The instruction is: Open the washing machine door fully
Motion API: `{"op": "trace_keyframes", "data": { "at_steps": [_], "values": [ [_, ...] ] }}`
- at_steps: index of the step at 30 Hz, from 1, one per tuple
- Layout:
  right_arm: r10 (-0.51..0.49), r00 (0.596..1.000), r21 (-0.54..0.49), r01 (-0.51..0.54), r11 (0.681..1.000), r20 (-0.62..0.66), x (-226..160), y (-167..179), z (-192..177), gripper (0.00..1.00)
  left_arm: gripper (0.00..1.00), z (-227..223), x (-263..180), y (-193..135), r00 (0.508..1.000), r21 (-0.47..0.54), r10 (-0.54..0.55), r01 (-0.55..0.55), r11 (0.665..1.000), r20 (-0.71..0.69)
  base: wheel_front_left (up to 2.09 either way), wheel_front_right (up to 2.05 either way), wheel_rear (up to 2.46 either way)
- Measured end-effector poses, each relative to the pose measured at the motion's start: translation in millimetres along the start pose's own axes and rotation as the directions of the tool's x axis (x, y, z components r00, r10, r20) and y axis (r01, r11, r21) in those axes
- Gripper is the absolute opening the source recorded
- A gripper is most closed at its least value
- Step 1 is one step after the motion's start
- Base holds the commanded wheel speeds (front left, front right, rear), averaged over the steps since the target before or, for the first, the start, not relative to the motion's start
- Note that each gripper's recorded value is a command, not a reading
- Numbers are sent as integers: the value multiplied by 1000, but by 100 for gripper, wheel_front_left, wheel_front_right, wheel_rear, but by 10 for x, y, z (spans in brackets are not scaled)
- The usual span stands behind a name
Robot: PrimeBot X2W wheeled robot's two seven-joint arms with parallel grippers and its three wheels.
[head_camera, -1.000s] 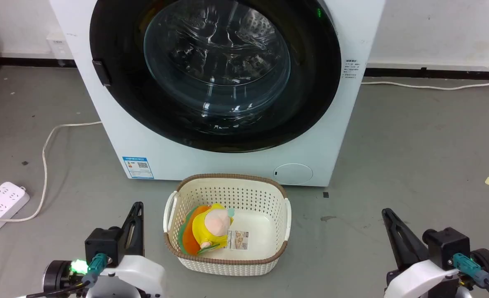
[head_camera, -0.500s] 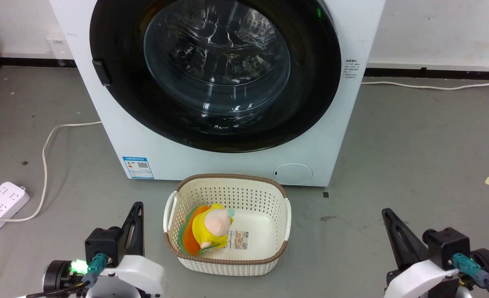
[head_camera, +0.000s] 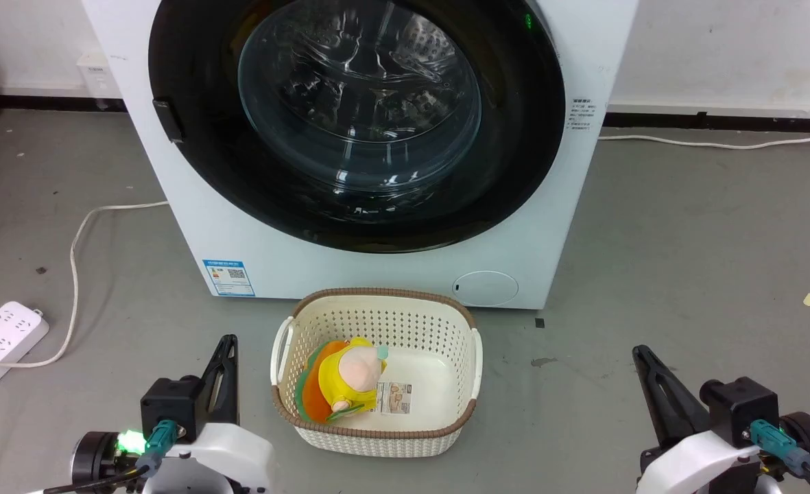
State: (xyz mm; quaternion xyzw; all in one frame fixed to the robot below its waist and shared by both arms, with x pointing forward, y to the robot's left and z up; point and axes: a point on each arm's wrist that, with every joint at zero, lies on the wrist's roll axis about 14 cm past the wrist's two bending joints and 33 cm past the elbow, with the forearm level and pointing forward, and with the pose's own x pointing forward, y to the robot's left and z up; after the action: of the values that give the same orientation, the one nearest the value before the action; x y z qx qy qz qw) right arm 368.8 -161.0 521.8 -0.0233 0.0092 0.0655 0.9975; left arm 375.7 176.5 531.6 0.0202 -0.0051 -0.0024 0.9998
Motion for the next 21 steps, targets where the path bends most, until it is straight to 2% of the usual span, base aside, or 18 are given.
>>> {"op": "trace_keyframes", "data": {
  "at_steps": [12, 13, 21],
  "values": [
    [0, 1000, 0, 0, 1000, 0, 0, 0, 0, 0, 0, 0, 0, 0, 1000, 0, 0, 0, 1000, 0, 0, 0, 0],
    [0, 1000, 0, 0, 1000, 0, 0, -1, 0, 100, 100, 0, 0, 0, 1000, 0, 0, 0, 1000, 0, 0, 0, 0],
    [1, 1000, 8, -1, 1000, 4, -1, 2, 2, 100, 100, -1, 4, -24, 1000, -3, -7, 7, 1000, 2, 0, 0, 0]
  ]
}}
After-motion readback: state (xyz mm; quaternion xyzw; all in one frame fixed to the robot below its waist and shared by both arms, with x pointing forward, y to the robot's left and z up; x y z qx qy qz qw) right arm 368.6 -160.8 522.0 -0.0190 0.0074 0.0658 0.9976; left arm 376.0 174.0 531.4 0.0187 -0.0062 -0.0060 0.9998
